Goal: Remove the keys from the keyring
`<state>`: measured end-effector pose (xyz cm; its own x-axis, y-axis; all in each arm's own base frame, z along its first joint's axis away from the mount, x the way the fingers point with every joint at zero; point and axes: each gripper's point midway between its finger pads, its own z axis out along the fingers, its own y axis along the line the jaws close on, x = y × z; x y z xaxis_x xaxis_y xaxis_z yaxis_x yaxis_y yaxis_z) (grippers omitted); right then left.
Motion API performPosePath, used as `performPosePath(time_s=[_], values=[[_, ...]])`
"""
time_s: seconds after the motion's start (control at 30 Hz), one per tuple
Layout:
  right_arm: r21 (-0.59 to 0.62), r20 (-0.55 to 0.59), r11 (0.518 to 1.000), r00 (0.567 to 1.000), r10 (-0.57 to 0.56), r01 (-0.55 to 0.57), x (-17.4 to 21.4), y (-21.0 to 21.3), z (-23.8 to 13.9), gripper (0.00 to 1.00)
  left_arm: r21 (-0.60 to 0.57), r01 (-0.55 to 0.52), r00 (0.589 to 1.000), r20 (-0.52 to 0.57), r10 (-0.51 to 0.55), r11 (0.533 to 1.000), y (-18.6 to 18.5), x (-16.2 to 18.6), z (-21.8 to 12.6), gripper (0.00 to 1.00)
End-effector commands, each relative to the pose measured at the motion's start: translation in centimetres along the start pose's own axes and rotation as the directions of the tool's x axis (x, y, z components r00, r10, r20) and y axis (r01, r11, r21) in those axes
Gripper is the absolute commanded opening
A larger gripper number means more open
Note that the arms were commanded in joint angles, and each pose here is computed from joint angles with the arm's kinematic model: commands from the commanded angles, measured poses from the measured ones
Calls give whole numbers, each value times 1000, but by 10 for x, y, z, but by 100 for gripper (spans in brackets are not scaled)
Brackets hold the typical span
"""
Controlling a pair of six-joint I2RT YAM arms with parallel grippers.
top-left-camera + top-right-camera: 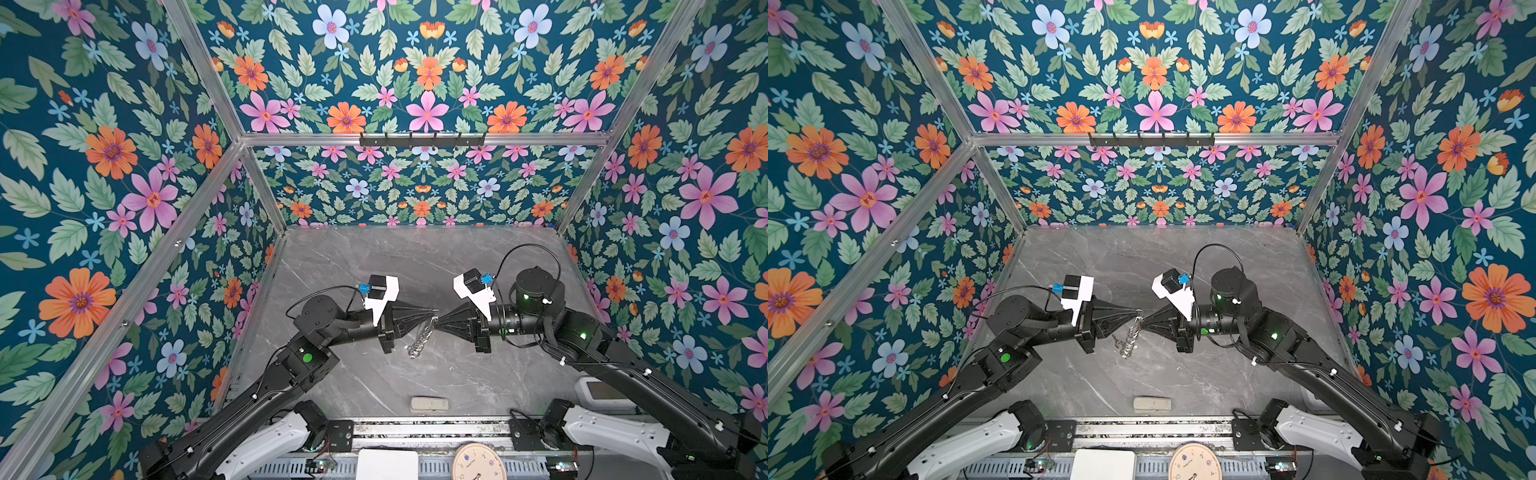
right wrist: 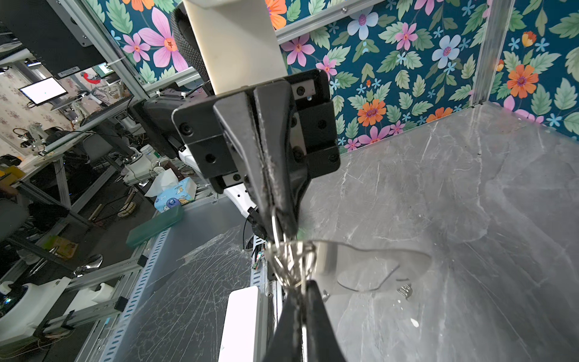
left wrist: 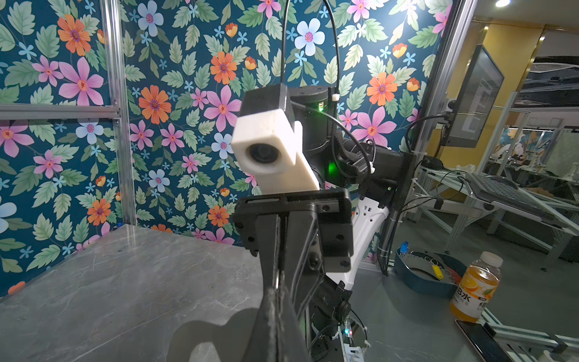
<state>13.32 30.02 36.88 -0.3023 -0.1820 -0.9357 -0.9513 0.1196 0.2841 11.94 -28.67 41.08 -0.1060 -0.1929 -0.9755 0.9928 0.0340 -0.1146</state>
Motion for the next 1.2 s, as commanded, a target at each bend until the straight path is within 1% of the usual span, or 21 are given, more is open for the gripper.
performPosePath(time_s=[0.0, 0.03, 0.1, 0.2, 0.33, 0.4, 0.57, 0.77, 0.87, 1.17], values=[[33, 2, 999, 1000, -25, 25, 0, 1, -8, 38, 34, -50, 998, 44, 48, 998, -9, -14, -2, 0], [35, 5, 999, 999, -34, 34, 0, 3, -12, 41, 32, -52, 998, 42, 50, 998, -9, -14, -2, 0], [49, 18, 998, 999, -47, 46, -3, 6, -18, 44, 28, -51, 998, 41, 50, 998, -9, -13, -3, 0], [71, 47, 995, 997, -68, 65, -11, 11, -29, 45, 31, -47, 998, 36, 46, 998, -9, -9, -4, 0], [131, 129, 988, 987, -100, 83, -31, 12, -43, 45, 48, -45, 998, 41, 43, 998, -12, -8, -4, 0], [138, 149, 986, 983, -109, 89, -40, 13, -44, 45, 52, -43, 998, 43, 41, 998, -13, -8, -4, 0], [91, 142, 992, 985, -95, 82, -49, 13, -32, 45, 70, -42, 998, 44, 39, 997, -15, -9, -4, 0], [28, 155, 997, 985, -74, 71, -55, 16, -21, 40, 77, -43, 998, 48, 40, 996, -17, -9, -4, 0], [13, 154, 998, 986, -67, 66, -55, 17, -19, 37, 74, -44, 998, 49, 41, 996, -16, -10, -4, 0], [-45, 139, 998, 989, -39, 46, -50, 21, -13, 34, 67, -43, 998, 47, 40, 997, -15, -8, -4, 0]])
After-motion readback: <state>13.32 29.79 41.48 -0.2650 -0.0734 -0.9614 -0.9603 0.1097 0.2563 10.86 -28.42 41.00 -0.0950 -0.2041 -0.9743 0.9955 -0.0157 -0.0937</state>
